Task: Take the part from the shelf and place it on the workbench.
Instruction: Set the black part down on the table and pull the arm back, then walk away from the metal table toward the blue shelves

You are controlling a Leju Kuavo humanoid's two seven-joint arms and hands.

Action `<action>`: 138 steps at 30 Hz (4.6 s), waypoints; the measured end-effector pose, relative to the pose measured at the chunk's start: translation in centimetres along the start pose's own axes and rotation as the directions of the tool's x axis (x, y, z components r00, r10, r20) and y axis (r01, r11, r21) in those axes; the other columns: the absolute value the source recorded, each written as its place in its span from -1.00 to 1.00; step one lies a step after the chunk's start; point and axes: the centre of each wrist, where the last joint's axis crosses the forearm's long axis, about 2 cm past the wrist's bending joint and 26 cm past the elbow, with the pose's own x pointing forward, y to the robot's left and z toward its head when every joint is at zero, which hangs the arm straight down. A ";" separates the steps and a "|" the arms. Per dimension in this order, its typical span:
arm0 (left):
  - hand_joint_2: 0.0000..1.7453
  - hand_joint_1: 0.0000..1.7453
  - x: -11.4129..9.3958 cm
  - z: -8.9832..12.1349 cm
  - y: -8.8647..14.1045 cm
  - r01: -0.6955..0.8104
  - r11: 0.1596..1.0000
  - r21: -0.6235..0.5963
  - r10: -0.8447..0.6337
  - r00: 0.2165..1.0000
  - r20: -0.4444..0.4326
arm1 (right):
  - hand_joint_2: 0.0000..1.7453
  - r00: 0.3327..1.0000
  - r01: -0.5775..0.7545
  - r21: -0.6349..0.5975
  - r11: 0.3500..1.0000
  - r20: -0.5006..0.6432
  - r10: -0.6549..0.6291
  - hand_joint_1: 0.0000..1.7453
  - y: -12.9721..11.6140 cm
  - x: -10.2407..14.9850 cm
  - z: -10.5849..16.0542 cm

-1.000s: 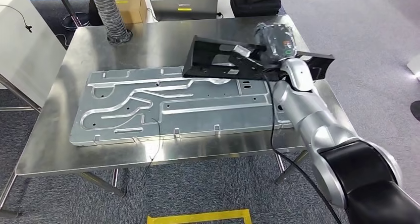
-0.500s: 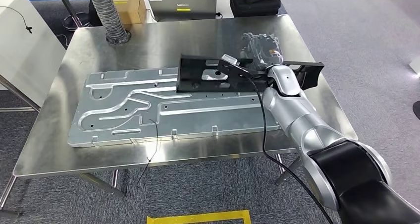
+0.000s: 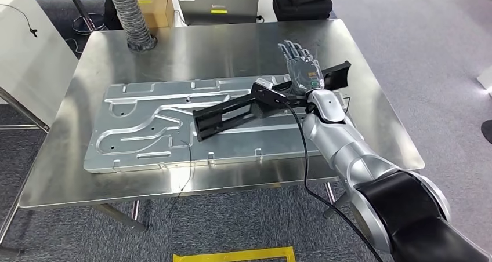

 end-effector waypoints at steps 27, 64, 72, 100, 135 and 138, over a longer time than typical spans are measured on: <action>-1.00 -1.00 -0.1 0.0 -0.3 -0.007 1.000 -0.013 0.007 1.000 -0.009 | -1.00 0.956 -0.268 0.366 0.891 -0.010 0.292 -1.00 -2.3 -0.2 -2.0; -1.00 -1.00 0.0 0.0 -0.6 0.011 0.999 -0.032 -0.011 1.000 -0.002 | -1.00 0.942 -0.334 -0.036 0.942 0.027 0.335 -1.00 -7.8 -1.7 -4.2; -1.00 -1.00 -0.1 0.0 -0.8 0.002 1.000 -0.026 -0.002 1.000 -0.001 | -1.00 0.980 -0.174 -0.322 0.931 0.035 0.195 -1.00 -9.4 -1.8 -4.3; -1.00 -1.00 -1.8 0.8 -1.7 -0.154 0.988 -0.003 0.154 0.987 0.042 | -1.00 0.998 -0.062 -0.895 0.442 -0.048 0.042 -1.00 -8.1 -4.9 27.0; -1.00 -1.00 -2.8 1.3 -4.7 -0.162 0.985 -0.056 0.162 0.987 -0.005 | -1.00 0.486 -0.058 -0.471 0.880 -0.784 -0.388 -1.00 11.6 -8.5 49.2; -1.00 -1.00 -3.0 1.4 -4.9 -0.164 0.985 -0.052 0.163 0.987 -0.009 | -1.00 0.394 0.063 -0.351 0.934 -0.851 -0.346 -1.00 14.9 -7.0 51.4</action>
